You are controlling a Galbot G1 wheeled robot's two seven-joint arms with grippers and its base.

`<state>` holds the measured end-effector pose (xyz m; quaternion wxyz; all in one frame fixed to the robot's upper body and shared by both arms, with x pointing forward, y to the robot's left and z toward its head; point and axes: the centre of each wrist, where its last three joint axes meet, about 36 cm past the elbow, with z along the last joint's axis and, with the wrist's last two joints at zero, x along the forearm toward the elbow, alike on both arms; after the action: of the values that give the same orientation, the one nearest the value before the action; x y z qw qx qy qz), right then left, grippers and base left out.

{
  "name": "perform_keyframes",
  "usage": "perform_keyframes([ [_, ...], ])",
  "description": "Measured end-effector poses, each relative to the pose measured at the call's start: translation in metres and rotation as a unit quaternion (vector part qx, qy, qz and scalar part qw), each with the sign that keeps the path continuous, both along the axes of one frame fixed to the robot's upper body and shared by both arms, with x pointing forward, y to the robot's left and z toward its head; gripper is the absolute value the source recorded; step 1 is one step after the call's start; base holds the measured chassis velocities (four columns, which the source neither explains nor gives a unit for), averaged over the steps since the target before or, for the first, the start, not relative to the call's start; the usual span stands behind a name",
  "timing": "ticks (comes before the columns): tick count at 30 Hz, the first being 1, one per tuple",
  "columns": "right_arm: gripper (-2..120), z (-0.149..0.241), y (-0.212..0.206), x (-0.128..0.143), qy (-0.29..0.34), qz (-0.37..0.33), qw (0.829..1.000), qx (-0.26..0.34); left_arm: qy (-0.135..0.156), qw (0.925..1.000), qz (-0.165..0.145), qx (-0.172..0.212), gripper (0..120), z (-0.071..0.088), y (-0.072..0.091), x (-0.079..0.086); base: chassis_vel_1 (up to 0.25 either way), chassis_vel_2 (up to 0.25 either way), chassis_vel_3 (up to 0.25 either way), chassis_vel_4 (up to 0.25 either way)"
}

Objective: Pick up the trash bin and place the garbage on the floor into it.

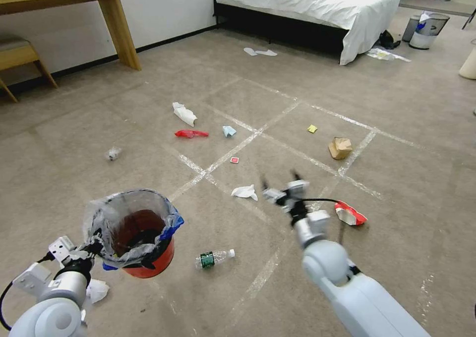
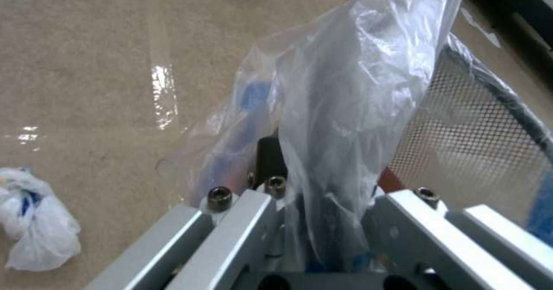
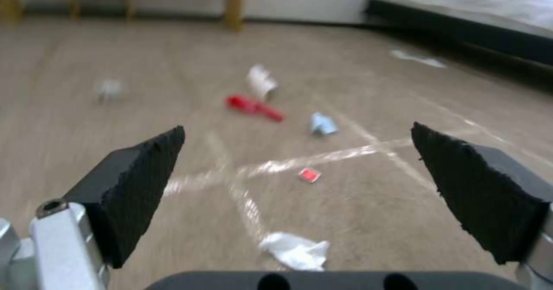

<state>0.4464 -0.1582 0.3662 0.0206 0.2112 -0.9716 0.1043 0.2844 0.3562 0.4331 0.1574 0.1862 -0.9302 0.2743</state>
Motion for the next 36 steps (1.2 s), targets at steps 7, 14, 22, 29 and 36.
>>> perform_keyframes([
  [7, 100, -0.044, 0.026, 0.038, 0.032, 0.132, 0.971, -0.196, -0.003, 0.9999, 0.016, -0.001, 4, -0.001, 0.004, -0.004, 0.0, 0.0, 0.0, 0.0],
  [14, 100, -0.049, 0.051, 0.039, 0.062, 0.194, 0.937, -0.285, -0.009, 0.9997, 0.024, -0.004, 4, -0.002, 0.003, -0.006, 0.0, 0.0, 0.0, 0.0],
  [22, 100, -0.024, 0.125, 0.023, 0.13, 0.236, 0.906, -0.326, -0.014, 0.9993, 0.036, -0.003, 4, -0.003, 0.007, -0.011, 0.0, 0.0, 0.0, 0.0],
  [29, 98, -0.016, 0.139, 0.024, 0.151, 0.233, 0.885, -0.373, -0.017, 0.999, 0.041, 0.001, 4, -0.003, 0.01, -0.016, 0.0, 0.0, 0.0, 0.0],
  [36, 100, 0.009, 0.149, 0.036, 0.25, 0.295, 0.828, -0.406, -0.02, 0.9989, 0.043, 0.0, 4, -0.005, 0.009, -0.019, 0.0, 0.0, 0.0, 0.0],
])
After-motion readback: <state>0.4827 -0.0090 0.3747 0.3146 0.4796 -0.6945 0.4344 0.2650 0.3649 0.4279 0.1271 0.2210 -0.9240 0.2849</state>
